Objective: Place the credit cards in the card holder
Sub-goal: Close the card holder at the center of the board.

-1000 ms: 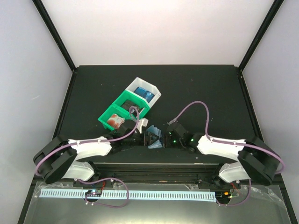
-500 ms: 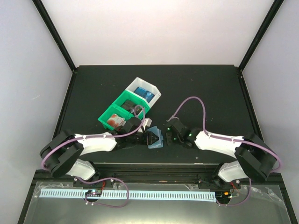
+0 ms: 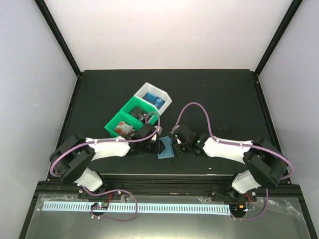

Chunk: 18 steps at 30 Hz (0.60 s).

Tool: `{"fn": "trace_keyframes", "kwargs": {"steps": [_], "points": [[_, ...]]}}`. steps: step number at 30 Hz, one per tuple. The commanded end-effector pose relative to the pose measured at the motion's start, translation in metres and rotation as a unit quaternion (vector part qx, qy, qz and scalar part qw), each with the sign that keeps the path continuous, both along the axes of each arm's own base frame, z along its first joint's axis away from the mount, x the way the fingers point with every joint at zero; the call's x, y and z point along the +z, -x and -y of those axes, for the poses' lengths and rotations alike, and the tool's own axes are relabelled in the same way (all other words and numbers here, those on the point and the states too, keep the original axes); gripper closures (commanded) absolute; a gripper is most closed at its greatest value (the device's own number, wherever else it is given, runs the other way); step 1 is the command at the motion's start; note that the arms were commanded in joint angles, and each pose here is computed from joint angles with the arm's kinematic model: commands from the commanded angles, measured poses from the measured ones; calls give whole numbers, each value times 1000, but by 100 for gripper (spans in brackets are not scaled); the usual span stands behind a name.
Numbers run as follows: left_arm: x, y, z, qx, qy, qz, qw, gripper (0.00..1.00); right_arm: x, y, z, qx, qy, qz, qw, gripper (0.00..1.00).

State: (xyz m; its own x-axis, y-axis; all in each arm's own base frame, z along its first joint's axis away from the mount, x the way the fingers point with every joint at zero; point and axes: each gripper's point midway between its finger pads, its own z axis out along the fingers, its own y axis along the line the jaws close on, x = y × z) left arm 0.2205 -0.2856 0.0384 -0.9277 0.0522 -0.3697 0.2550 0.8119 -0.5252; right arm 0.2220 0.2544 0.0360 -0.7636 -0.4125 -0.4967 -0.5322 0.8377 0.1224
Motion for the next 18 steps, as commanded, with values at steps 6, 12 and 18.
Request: {"fn": "trace_keyframes", "kwargs": {"steps": [6, 12, 18], "points": [[-39, 7, -31, 2, -115, -24, 993, 78, -9, 1, -7, 53, 21, 0, 998, 52], [-45, 7, -36, -4, -157, -28, 987, 81, -16, -11, -6, 38, 44, 10, 998, 51], [-54, 16, -38, -50, -217, -15, 975, 84, -7, -42, -5, -45, 37, 63, 996, 51]]}}
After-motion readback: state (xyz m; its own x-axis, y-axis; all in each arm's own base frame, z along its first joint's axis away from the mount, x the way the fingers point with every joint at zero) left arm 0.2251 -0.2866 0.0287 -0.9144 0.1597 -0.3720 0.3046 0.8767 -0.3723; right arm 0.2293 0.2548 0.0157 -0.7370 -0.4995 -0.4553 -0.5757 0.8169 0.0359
